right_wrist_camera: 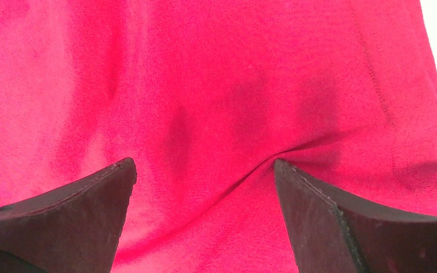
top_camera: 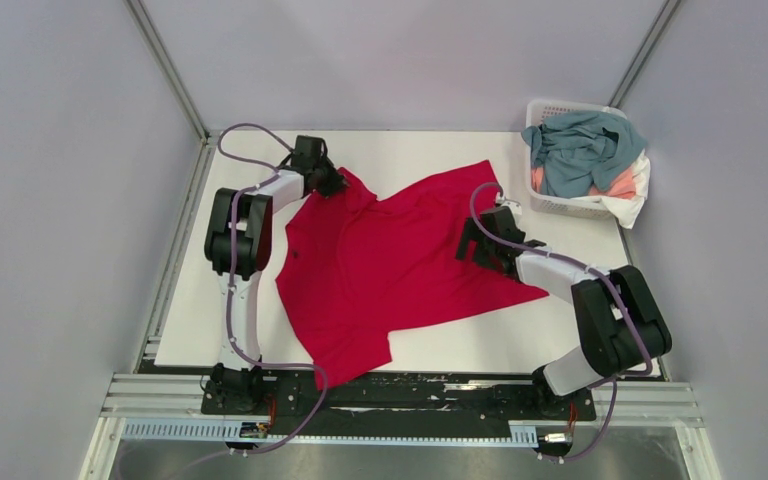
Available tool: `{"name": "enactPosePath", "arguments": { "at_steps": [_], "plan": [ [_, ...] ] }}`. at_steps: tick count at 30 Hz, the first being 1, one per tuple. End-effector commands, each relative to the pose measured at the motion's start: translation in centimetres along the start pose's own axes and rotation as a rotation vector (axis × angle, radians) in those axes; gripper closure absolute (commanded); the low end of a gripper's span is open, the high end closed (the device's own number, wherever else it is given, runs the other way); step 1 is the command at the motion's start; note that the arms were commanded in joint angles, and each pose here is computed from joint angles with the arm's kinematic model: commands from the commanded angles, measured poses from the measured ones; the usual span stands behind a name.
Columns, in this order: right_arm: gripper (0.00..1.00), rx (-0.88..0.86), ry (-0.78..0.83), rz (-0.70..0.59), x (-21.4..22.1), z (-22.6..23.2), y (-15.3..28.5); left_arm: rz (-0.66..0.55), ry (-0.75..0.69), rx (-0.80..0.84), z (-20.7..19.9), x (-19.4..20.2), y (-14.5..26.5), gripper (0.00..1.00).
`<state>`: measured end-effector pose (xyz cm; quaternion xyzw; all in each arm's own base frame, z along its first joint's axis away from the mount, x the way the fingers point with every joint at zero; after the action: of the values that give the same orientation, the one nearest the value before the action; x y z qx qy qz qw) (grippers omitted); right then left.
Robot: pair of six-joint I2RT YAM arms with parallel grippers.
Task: Fold and stack the t-shirts
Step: Flatten out the tshirt
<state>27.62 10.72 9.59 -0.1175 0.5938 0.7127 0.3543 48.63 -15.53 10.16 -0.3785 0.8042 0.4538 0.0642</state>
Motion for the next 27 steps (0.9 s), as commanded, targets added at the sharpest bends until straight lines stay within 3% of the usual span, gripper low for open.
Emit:
{"name": "enactPosePath", "arguments": {
  "at_steps": [1, 9, 11, 12, 13, 14, 15, 16, 18, 27],
  "plan": [
    [0.02, 0.072, 0.02, 0.132, 2.6, -1.5, -0.7, -0.091, 0.046, 0.073, -3.9, -2.5, 1.8, 1.0],
    [0.03, 0.08, 0.021, 0.156, 2.9, -1.5, -1.3, -0.156, 0.198, 0.096, -8.9, -4.8, -0.7, 1.0],
    [0.03, 0.075, 0.025, 0.167, 2.9, -1.5, -1.3, -0.169, 0.22, 0.135, -10.6, -5.5, -1.8, 0.83],
    [0.04, 0.075, 0.027, 0.169, 3.0, -1.4, -1.2, -0.177, 0.238, 0.143, -11.4, -5.7, -2.7, 0.67],
    [0.03, 0.073, 0.025, 0.168, 3.0, -1.4, -1.1, -0.182, 0.246, 0.146, -11.7, -5.8, -3.1, 0.59],
    [0.03, 0.072, 0.022, 0.166, 2.9, -1.5, -1.0, -0.176, 0.259, 0.17, -12.4, -5.8, -3.7, 0.42],
    [0.04, 0.068, 0.021, 0.165, 2.9, -1.4, -0.9, -0.156, 0.26, 0.189, -12.7, -5.7, -3.8, 0.32],
    [0.04, 0.067, 0.02, 0.161, 2.9, -1.4, -0.7, -0.156, 0.259, 0.197, -12.9, -5.8, -3.9, 0.16],
    [0.04, 0.061, 0.015, 0.148, 2.8, -1.4, -0.4, -0.163, 0.234, 0.178, -12.8, -5.8, -3.1, 0.02],
    [0.04, 0.039, 0.062, 0.081, 1.9, -0.6, 0.8, -0.235, -0.057, 0.07, -13.5, -5.3, 5.8, 0.0]
  ]
}}
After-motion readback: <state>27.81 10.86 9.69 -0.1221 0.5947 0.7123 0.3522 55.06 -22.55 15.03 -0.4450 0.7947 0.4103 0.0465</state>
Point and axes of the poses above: each gripper's point midway between its finger pads, its own y axis back along the fingers, its own z axis along the line the jaws close on, x = y × z, the point moved 9 cm from there along y, back along the fingers, and after that the axes turned 6 degrees about -y, right-handed, at the moved point
